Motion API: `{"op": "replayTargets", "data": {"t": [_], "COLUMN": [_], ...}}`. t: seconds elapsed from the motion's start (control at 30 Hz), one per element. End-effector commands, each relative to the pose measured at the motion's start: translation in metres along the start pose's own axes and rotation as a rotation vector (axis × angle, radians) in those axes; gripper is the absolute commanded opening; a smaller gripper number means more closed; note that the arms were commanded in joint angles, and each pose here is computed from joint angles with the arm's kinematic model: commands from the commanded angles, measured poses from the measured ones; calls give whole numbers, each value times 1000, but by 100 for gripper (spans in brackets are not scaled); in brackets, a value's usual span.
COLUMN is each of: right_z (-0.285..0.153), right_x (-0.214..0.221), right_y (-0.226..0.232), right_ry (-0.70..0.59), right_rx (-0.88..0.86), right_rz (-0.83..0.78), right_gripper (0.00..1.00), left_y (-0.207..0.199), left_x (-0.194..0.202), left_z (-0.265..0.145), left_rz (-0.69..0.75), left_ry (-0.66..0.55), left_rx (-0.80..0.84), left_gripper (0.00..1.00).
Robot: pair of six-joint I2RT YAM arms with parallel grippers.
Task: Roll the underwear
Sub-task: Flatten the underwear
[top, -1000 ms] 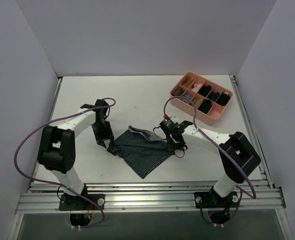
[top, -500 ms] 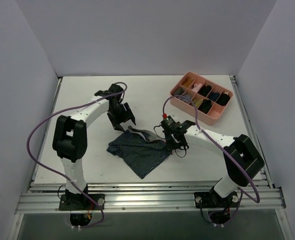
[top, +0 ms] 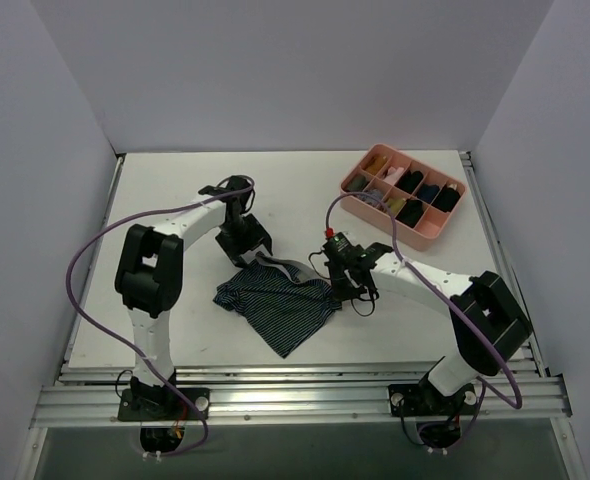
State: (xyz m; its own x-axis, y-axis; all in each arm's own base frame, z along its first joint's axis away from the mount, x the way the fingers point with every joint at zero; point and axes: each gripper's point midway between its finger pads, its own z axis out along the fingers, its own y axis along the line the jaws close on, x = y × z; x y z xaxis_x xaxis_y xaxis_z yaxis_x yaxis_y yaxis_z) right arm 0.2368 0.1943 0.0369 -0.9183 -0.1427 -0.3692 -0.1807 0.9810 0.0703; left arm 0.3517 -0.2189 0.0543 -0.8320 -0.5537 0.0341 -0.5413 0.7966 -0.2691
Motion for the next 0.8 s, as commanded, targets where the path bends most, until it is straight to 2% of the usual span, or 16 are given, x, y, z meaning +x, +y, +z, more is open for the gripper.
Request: {"op": "replayTargets", "data": {"t": [0.0,0.1,0.17,0.2,0.27,0.3,0.4,0.43,0.53,0.6,0.7,0.77], "right_z": [-9,-8,-7,-7,-7,-6,-4,-5,-9,-18,-40,-51], "right_x": [5,7,8,9,9,10,10,10,-13,-41,-96,-124], "right_y": [-1,-2,-3,-3,-3,-4,-6,-8,-15,-13,-27,-44], "right_ry": [-2,2,6,9,8,8,11,16,-22,-61,-205,-245], "right_rx": [-15,-13,-14,-13,-14,-12,2,14,79,110,235,298], "right_rz": [-3,-5,-6,-6,-6,-9,-12,-19,-26,-41,-42,-29], "right_gripper": [0,0,0,0,0,0,0,0,0,0,0,0], "left_y": [-8,-13,-13,-14,-14,-14,-14,-17,-20,-35,-57,-69], "left_x": [-15,-18,-19,-20,-22,-25,-28,-30,-34,-44,-56,-60], "left_z": [11,16,18,18,16,14,10,3,-10,-28,-53,-66], "left_rz": [-32,-36,-40,-41,-41,-41,-34,-31,-18,5,18,24], "left_ry": [-33,-28,-26,-31,-38,-44,-44,-45,-44,-75,-74,-42], "left_rx": [-8,-5,-5,-6,-10,-15,-24,-18,-18,27,107,162], "left_gripper": [73,69,63,55,49,39,26,18,6,2,2,2]}}
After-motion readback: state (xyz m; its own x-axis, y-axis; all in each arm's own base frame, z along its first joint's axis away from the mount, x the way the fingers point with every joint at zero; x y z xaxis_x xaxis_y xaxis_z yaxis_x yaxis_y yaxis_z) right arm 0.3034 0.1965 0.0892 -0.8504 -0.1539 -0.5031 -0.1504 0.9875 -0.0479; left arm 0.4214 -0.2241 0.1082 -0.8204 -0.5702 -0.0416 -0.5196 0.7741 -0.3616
